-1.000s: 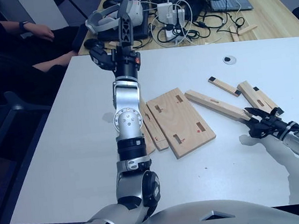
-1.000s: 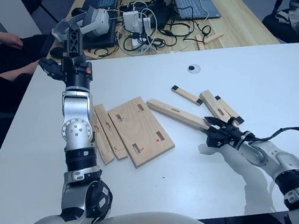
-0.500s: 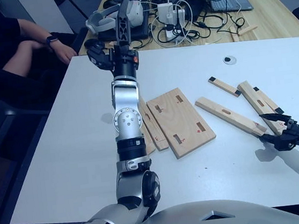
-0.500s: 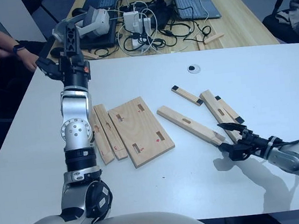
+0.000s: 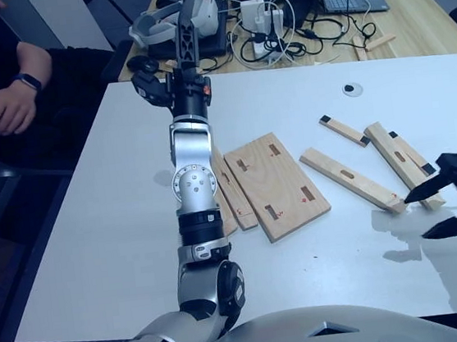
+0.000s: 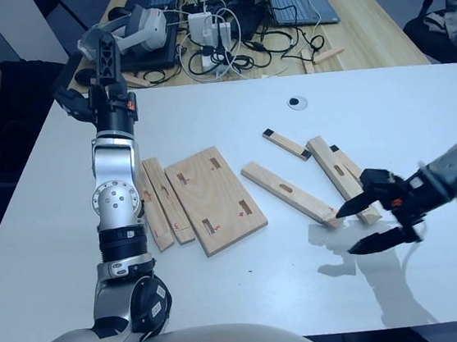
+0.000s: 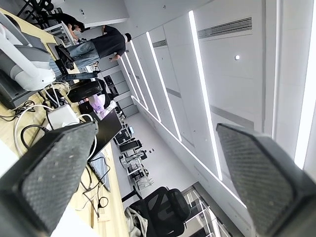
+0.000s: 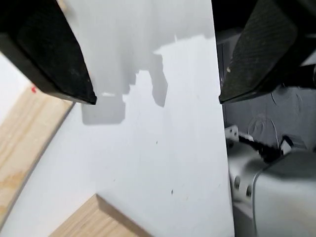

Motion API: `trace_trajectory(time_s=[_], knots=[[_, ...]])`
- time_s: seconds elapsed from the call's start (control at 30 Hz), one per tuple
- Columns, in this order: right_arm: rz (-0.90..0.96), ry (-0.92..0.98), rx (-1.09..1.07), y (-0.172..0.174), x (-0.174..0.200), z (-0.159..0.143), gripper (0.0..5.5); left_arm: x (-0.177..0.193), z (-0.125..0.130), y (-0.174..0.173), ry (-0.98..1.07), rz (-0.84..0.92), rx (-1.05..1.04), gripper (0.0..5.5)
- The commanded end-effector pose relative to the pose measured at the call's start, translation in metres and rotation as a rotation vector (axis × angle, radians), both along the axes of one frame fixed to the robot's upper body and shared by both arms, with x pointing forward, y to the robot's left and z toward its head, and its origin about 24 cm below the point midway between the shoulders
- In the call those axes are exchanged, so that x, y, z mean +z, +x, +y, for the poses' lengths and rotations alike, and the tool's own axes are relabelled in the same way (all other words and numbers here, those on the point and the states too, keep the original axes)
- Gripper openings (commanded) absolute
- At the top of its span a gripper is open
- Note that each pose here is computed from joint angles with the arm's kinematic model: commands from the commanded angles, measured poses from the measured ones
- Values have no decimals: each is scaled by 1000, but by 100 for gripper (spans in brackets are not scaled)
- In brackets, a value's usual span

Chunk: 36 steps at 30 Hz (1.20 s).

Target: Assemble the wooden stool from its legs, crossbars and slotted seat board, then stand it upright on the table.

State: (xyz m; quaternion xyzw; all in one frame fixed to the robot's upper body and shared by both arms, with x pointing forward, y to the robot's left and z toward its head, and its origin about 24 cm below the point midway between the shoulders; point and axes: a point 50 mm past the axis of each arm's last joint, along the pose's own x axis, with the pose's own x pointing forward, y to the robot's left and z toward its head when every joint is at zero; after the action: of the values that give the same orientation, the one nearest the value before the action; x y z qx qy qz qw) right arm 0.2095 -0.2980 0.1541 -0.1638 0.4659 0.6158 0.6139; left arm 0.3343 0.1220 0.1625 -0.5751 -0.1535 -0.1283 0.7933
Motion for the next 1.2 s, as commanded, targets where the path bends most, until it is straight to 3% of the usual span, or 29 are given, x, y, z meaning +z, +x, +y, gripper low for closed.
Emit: trace_trajectory(time_s=[0.03, 0.17, 0.3, 0.4, 0.63, 0.87, 0.97, 1.2], knots=[[-72, 134, -79, 32, 4, 17, 461, 13, -20, -1, -58, -27, -54, 448], [-411, 239, -325, 111, -11, 52, 461, 12, -27, -3, -52, -19, -92, 448], [-470, 131, -512, 144, -51, 70, 461, 11, -32, -3, -43, -10, -123, 448], [-457, 87, -577, 147, -77, 74, 461, 11, -37, -2, -36, -4, -143, 448], [-511, 2, -900, 146, -103, 49, 461, 11, -38, -3, -22, 6, -164, 448], [-325, -80, -973, 134, -126, 54, 461, 11, -34, -3, -3, 20, -172, 448], [-277, -160, -960, 126, -134, 48, 461, 11, -33, -3, 2, 24, -173, 448], [-267, -290, -730, 110, -150, 44, 351, 13, -31, -2, 6, 27, -160, 448]])
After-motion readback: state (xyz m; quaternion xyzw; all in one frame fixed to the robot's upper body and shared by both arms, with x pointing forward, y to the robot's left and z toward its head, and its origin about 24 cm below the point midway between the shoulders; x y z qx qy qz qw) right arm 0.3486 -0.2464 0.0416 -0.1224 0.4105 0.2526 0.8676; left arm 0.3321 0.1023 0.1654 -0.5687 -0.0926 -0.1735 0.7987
